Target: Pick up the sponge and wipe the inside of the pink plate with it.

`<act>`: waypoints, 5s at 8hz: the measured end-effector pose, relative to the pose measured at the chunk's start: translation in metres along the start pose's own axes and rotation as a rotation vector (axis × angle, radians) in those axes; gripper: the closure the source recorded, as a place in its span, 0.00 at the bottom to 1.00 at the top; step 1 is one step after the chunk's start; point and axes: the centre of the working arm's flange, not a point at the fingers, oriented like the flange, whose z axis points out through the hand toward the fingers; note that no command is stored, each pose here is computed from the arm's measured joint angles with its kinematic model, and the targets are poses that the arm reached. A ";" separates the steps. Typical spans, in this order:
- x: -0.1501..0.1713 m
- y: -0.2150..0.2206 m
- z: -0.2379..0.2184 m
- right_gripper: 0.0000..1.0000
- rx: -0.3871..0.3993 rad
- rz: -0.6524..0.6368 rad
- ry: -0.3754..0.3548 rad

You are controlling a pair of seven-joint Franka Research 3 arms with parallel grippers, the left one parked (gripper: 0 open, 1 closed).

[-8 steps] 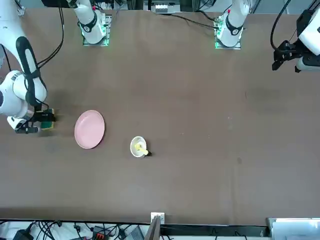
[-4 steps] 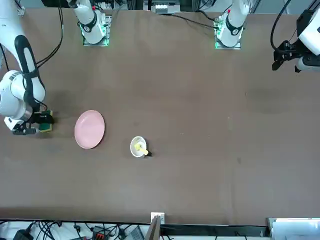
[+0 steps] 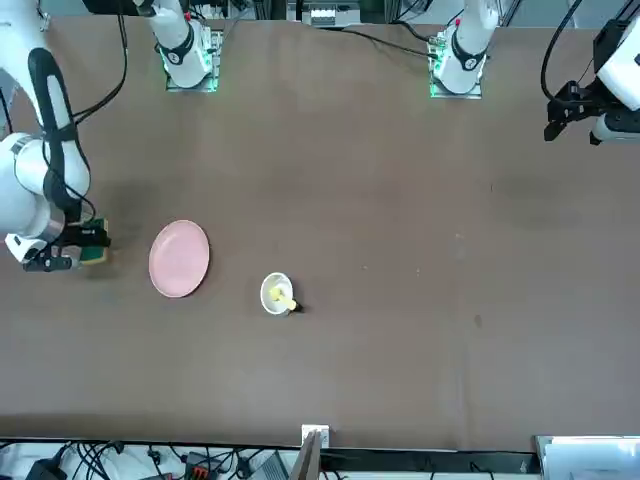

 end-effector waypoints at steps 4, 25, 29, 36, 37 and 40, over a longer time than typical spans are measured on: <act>0.020 -0.140 0.000 0.35 0.144 0.116 -0.004; 0.011 -0.145 0.064 0.50 0.037 0.045 -0.046; 0.017 -0.149 0.063 0.50 0.027 0.029 -0.024; 0.038 -0.217 0.059 0.49 0.020 0.088 0.012; 0.038 -0.223 0.059 0.49 0.019 0.094 0.010; 0.030 -0.236 0.061 0.49 0.009 0.106 -0.051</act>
